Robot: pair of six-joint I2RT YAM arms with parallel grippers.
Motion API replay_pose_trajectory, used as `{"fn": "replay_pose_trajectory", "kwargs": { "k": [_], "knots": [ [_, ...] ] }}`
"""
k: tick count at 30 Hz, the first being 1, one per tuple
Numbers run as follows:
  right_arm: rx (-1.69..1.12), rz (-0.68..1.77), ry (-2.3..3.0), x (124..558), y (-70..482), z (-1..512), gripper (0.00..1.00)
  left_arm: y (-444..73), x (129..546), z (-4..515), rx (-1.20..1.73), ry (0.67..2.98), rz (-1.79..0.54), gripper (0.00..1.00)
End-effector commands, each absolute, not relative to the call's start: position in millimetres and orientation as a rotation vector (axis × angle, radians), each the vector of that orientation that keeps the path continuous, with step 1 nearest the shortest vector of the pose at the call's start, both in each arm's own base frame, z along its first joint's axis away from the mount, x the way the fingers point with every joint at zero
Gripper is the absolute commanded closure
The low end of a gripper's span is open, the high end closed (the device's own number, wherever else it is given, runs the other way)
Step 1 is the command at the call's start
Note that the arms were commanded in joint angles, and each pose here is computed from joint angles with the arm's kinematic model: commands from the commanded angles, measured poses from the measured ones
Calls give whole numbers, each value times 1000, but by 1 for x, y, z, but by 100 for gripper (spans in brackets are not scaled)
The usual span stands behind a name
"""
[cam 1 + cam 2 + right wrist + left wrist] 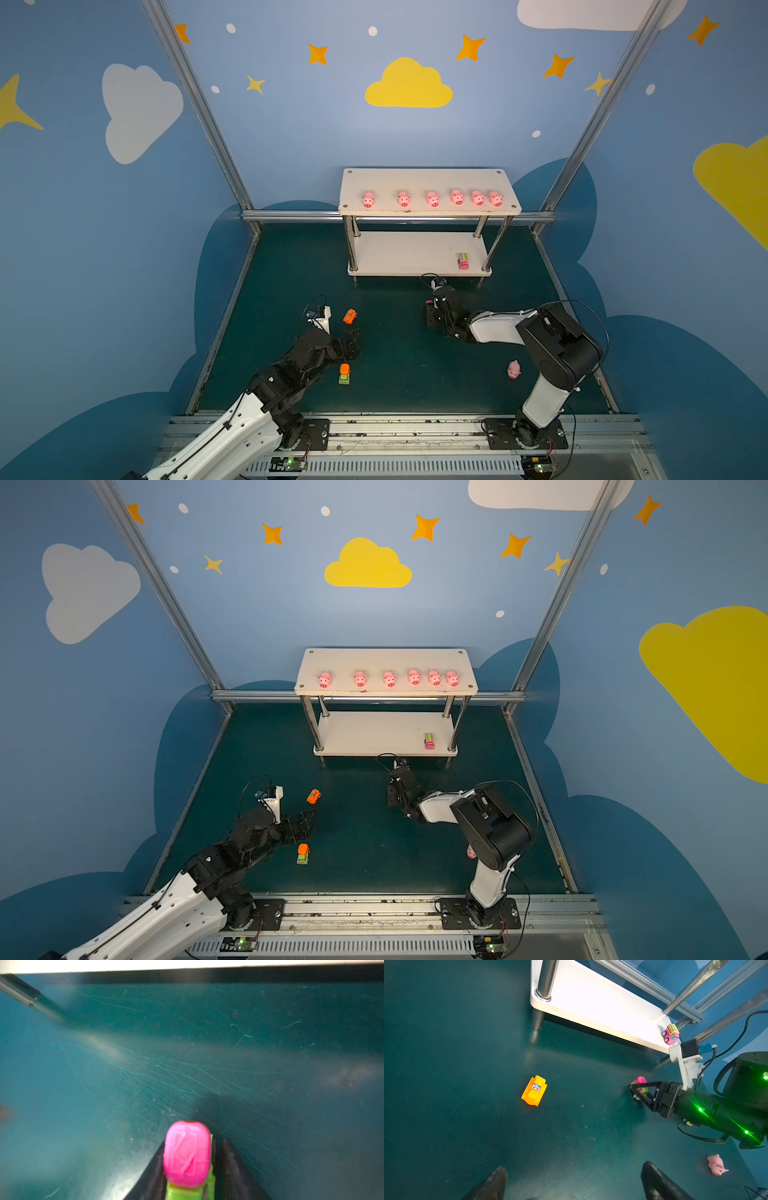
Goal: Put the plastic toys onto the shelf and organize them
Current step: 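Lift the truck with the right gripper onto the lower shelf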
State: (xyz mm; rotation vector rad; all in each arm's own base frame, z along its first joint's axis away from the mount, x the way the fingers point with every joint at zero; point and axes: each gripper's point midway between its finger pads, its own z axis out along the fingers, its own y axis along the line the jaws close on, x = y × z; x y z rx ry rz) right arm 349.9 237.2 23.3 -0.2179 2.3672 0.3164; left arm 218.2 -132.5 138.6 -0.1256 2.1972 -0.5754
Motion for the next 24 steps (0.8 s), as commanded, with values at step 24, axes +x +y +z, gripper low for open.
{"fn": "replay_pose_trajectory", "kwargs": {
  "k": [24],
  "knots": [
    [-235, 201, 2232, 404, 224, 133, 79, -134, 227, 156, -109, 2164, -543, 0]
  ]
}}
